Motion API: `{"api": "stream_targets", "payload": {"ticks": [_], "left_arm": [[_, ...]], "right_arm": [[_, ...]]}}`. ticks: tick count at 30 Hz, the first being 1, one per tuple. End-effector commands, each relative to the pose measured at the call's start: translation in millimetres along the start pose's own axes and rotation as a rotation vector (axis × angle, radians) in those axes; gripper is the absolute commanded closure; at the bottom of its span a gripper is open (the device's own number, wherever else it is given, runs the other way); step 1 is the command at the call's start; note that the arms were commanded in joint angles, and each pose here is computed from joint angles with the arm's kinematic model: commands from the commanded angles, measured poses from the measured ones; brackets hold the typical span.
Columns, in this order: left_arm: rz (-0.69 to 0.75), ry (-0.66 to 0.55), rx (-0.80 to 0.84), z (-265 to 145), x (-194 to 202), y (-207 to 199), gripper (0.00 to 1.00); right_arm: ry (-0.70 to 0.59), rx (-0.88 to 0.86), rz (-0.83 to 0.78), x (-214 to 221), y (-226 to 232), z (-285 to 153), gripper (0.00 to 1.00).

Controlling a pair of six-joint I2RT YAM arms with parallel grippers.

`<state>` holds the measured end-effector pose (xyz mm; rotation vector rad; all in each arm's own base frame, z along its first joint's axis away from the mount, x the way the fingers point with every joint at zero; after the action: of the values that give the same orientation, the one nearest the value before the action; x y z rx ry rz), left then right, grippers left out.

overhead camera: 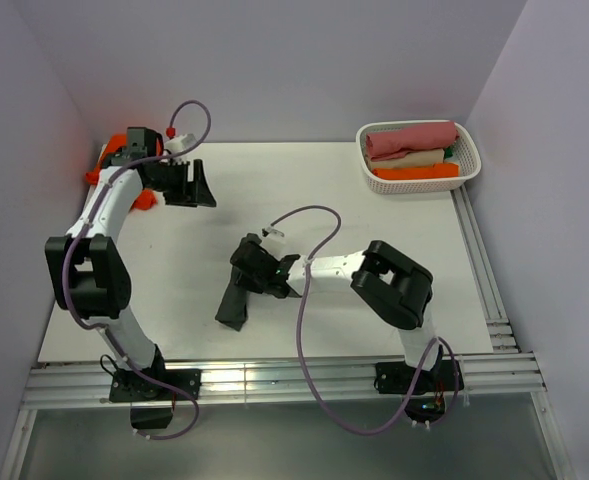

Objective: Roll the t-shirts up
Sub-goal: Place the rolled tshirt into the container

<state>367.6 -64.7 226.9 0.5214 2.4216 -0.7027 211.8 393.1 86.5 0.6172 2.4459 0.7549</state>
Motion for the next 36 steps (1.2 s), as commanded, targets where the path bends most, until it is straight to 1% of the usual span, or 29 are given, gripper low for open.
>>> {"api": "stream_targets", "payload": {"ticks": [1, 2, 3, 9, 17, 23, 25, 29, 32, 34, 36], "left_arm": [[0.049, -0.105, 0.011, -44.5, -16.2, -20.4, 0.27], [0.069, -0.121, 0.01, -51.0, -16.8, -25.0, 0.27], [0.051, -0.128, -0.006, -56.8, -12.2, -18.5, 0.27], [0.073, -0.155, -0.013, -68.1, 2.7, -25.3, 0.27], [0.072, -0.15, -0.017, -68.2, 18.3, -27.1, 0.28], [0.059, -0.131, -0.015, -63.1, 23.2, -23.1, 0.28], [0.062, -0.126, -0.019, -62.6, 24.4, -22.3, 0.28], [0.059, -0.116, -0.018, -59.9, 28.2, -21.1, 0.28], [0.053, -0.108, -0.009, -57.3, 30.2, -20.2, 0.28], [0.051, -0.104, -0.006, -56.2, 31.0, -19.7, 0.28], [0.05, -0.103, -0.006, -55.7, 31.6, -19.5, 0.28]], "right_arm": [[-0.067, 0.013, 0.023, -26.3, -2.7, -15.4, 1.0], [-0.074, 0.008, 0.028, -29.6, -1.6, -17.6, 1.0], [-0.084, -0.01, 0.036, -35.1, 3.6, -24.1, 1.0], [-0.172, -0.054, 0.079, -77.0, 16.3, -47.6, 1.0], [-0.317, -0.094, 0.145, -157.0, 21.7, -84.8, 1.0], [-0.412, -0.129, 0.173, -197.6, 20.7, -120.1, 1.0], [-0.461, -0.103, 0.188, -212.6, 11.7, -128.9, 1.0], [-0.567, -0.086, 0.235, -243.7, -7.1, -163.6, 1.0], [-0.674, -0.008, 0.273, -272.5, -27.4, -184.8, 1.0], [-0.714, 0.059, 0.283, -283.8, -40.6, -194.4, 1.0], [-0.802, 0.114, 0.322, -304.9, -54.3, -210.0, 1.0]]}}
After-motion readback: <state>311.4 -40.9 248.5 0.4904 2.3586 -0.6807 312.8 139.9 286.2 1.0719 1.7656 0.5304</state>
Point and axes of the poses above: each gripper's point midway between its finger pads, its own z axis out along the fingers, its own y axis along the line the jaws close on, x = y × z, the point moved 8 cm from there along -z, back along the fingers, and after that the axes turned 11 degrees about z, right-handed, at the moved point
